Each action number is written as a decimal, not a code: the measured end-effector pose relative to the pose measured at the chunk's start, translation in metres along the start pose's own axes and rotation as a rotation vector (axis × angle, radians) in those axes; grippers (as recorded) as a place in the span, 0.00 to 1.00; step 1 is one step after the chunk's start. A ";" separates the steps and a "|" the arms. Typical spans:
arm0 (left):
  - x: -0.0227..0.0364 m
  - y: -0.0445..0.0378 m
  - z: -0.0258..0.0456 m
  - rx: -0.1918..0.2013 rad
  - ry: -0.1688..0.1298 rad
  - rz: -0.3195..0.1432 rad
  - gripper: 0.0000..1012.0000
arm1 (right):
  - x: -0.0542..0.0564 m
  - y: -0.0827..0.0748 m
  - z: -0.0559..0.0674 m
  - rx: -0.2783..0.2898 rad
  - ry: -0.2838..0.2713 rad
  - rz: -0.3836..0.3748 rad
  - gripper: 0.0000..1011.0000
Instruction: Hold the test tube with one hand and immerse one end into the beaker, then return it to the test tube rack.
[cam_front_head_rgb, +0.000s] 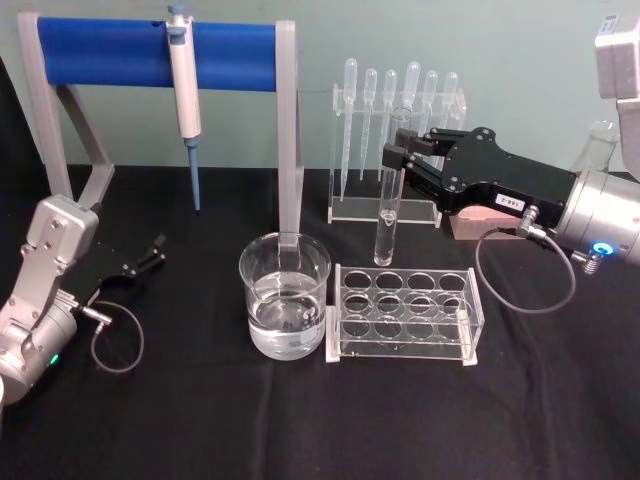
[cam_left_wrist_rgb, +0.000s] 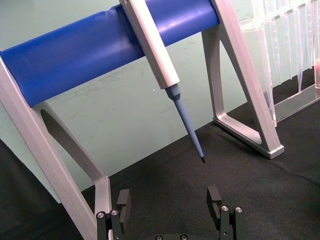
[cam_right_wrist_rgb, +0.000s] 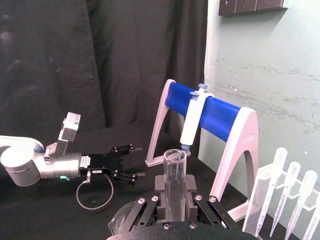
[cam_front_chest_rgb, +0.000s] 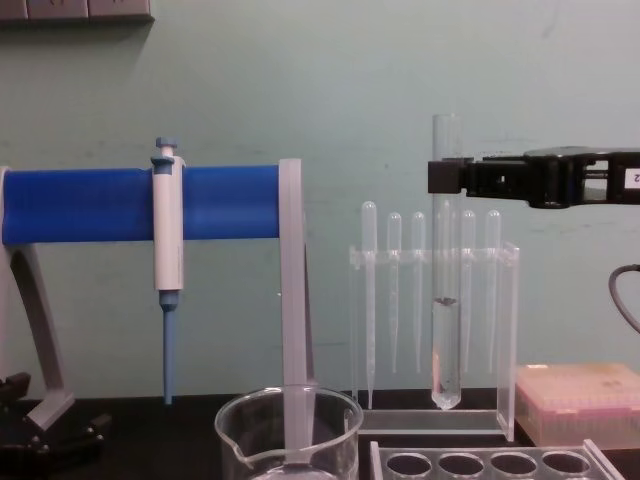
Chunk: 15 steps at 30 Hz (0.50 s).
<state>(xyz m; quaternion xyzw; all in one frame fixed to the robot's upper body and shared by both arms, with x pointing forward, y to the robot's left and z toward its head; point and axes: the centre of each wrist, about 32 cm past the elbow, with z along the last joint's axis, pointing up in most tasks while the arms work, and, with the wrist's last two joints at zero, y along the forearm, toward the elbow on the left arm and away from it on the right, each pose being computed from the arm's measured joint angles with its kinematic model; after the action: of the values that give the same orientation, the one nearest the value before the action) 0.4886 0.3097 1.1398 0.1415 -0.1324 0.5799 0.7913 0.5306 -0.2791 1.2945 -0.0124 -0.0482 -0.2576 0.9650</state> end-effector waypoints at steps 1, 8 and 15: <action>0.0000 0.0000 0.0000 0.000 0.000 0.000 0.99 | 0.000 0.000 0.000 0.000 0.000 0.000 0.23; 0.0000 0.0000 0.0000 0.000 0.000 0.000 0.99 | 0.000 0.000 0.000 0.000 0.000 0.000 0.23; 0.0000 0.0000 0.0000 0.000 0.000 0.000 0.99 | 0.000 0.000 0.000 0.000 0.000 0.000 0.23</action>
<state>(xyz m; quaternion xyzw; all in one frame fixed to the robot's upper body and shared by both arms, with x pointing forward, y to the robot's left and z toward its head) 0.4886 0.3097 1.1398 0.1414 -0.1325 0.5799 0.7913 0.5306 -0.2791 1.2945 -0.0124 -0.0482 -0.2576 0.9650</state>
